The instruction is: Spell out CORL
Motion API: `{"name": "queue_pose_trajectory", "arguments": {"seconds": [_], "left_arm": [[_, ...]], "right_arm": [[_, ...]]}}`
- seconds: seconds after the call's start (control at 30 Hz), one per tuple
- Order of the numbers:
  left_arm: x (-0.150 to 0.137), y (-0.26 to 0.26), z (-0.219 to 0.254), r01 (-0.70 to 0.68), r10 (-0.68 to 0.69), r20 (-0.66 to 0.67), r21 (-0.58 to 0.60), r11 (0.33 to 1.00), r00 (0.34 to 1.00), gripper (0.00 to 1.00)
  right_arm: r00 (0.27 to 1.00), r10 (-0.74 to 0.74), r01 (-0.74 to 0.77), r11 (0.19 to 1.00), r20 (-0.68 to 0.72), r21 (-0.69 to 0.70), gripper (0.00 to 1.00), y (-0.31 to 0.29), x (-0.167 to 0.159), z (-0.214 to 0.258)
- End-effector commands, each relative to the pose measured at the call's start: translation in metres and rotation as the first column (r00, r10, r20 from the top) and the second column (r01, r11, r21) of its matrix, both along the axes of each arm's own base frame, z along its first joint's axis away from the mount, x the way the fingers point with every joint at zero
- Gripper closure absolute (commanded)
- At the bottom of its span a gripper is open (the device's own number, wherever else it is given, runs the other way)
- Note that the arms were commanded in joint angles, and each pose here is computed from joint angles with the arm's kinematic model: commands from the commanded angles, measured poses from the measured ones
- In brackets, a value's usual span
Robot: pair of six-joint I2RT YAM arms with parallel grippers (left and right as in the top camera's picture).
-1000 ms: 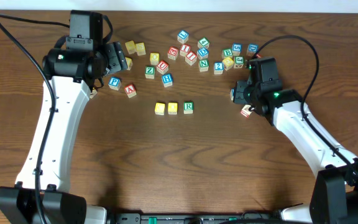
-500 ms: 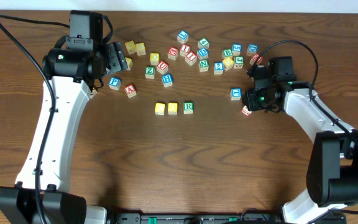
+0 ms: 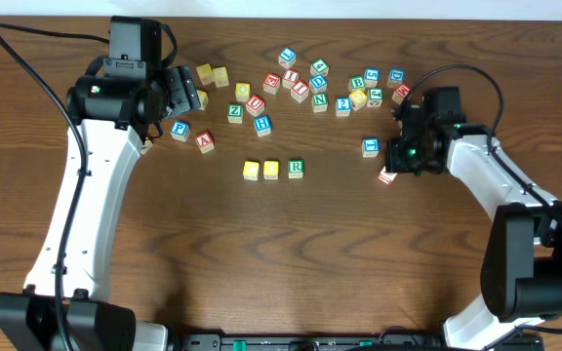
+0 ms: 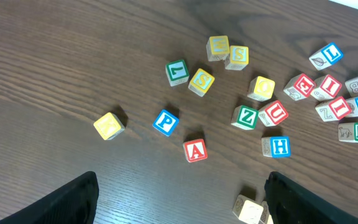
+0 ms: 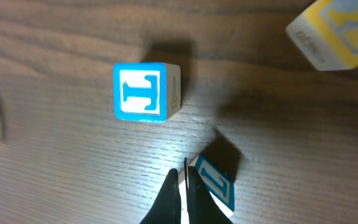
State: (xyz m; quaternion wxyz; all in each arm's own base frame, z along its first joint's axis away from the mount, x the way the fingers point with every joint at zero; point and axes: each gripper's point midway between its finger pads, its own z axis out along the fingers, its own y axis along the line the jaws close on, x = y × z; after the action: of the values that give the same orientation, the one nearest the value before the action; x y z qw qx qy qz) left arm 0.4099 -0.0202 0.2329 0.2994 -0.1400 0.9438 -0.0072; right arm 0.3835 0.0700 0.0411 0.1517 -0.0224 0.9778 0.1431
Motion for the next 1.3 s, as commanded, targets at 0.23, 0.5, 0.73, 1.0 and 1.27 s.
{"name": "queue_pose_trajectory", "arguments": {"seconds": [0.23, 0.5, 0.73, 1.0, 1.27], "left_arm": [[-0.002, 0.001, 0.0, 0.001, -0.001, 0.001, -0.001, 1.0, 1.0, 0.16], [-0.002, 0.001, 0.0, 0.001, -0.001, 0.0, -0.001, 1.0, 1.0, 0.16], [-0.002, 0.001, 0.0, 0.001, -0.001, 0.0, -0.001, 1.0, 1.0, 0.15], [-0.002, 0.001, 0.0, 0.001, -0.001, 0.001, -0.001, 1.0, 1.0, 0.16], [-0.002, 0.001, 0.0, 0.001, -0.001, 0.001, -0.001, 1.0, 1.0, 0.16]], "right_arm": [[0.971, 0.211, -0.221, 0.972, -0.114, -0.084, 0.99, 0.038, -0.032, 0.003], [0.986, 0.097, -0.135, 0.939, -0.133, -0.317, 0.99, 0.006, -0.034, -0.019], [0.995, 0.076, -0.094, 0.941, -0.069, -0.325, 0.99, 0.006, -0.019, -0.016], [1.0, 0.024, -0.025, 0.976, -0.007, -0.217, 0.99, 0.024, -0.008, 0.006], [0.999, -0.025, 0.017, 0.959, -0.023, -0.284, 0.99, 0.01, -0.012, 0.002]]}}
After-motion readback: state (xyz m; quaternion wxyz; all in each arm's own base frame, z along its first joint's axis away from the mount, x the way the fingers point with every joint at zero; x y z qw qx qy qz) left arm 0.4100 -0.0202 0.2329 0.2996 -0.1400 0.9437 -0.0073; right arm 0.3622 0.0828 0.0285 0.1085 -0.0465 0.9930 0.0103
